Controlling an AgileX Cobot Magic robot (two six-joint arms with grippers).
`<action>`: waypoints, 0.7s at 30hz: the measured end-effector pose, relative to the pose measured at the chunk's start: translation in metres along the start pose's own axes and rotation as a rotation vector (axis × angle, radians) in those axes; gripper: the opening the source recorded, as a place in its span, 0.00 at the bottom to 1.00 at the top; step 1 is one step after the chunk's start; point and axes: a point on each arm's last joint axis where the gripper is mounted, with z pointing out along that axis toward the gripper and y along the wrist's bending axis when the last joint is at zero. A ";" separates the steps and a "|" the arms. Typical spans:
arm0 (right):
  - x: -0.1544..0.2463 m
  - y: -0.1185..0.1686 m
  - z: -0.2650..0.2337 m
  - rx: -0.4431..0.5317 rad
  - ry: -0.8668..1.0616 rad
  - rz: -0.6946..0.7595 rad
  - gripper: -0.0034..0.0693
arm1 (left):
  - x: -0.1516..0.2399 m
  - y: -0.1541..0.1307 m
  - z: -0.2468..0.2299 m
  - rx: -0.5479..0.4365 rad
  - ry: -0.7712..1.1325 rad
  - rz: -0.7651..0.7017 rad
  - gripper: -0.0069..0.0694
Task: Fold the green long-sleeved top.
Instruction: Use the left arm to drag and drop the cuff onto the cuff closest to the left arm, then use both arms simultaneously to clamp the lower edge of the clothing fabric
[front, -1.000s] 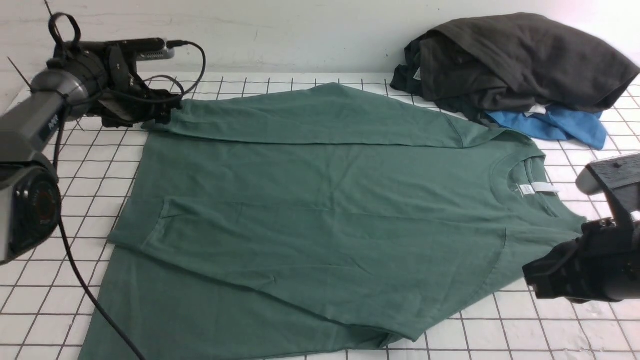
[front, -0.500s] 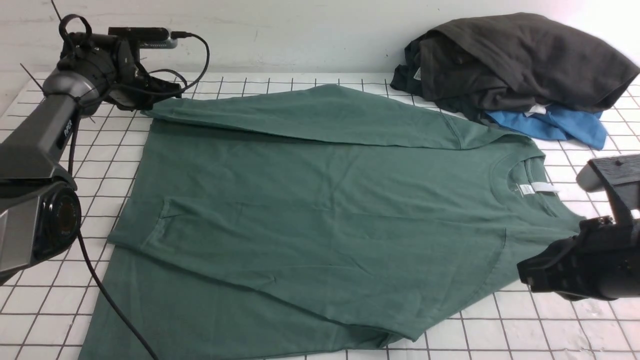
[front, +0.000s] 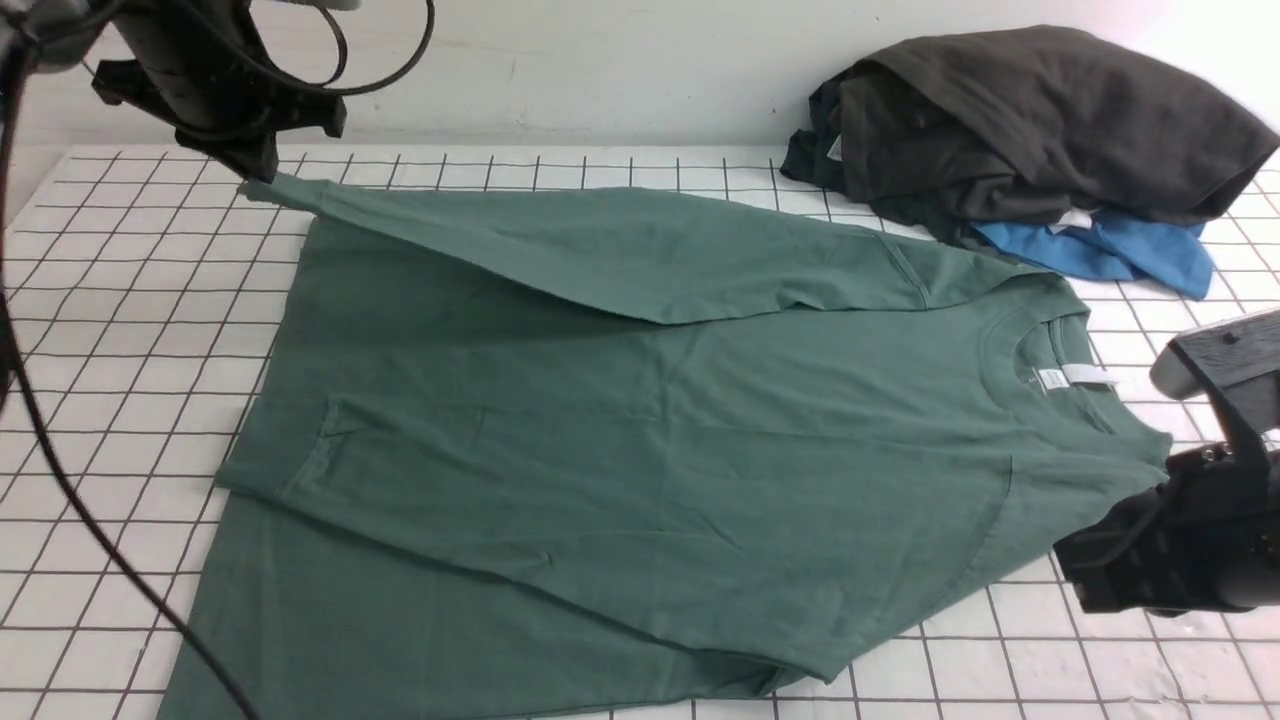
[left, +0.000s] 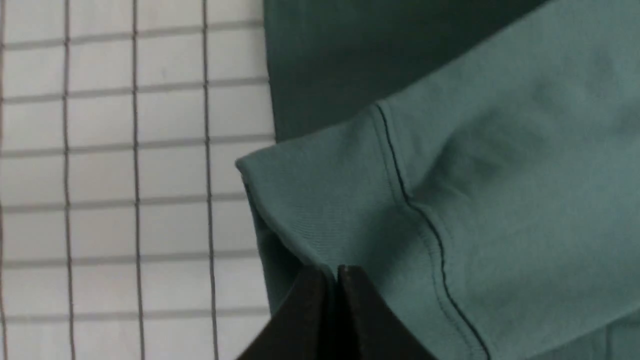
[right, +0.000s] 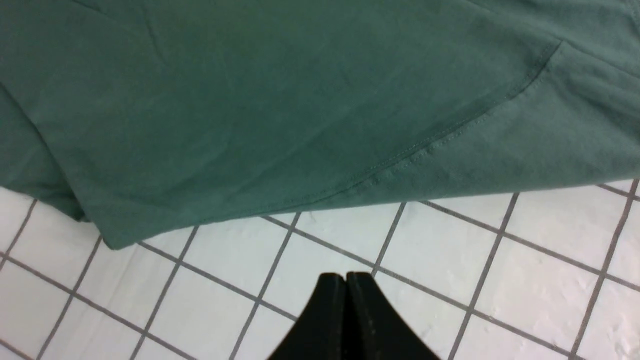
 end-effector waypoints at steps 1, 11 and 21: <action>0.000 0.000 0.000 -0.001 0.002 -0.001 0.03 | 0.017 -0.001 -0.001 0.004 0.057 -0.005 0.09; -0.005 0.000 0.000 0.004 -0.059 0.036 0.03 | 0.102 0.000 0.063 -0.065 0.279 -0.024 0.22; -0.006 0.006 0.000 -0.067 -0.065 -0.096 0.03 | 0.125 -0.040 0.014 -0.035 0.307 0.166 0.78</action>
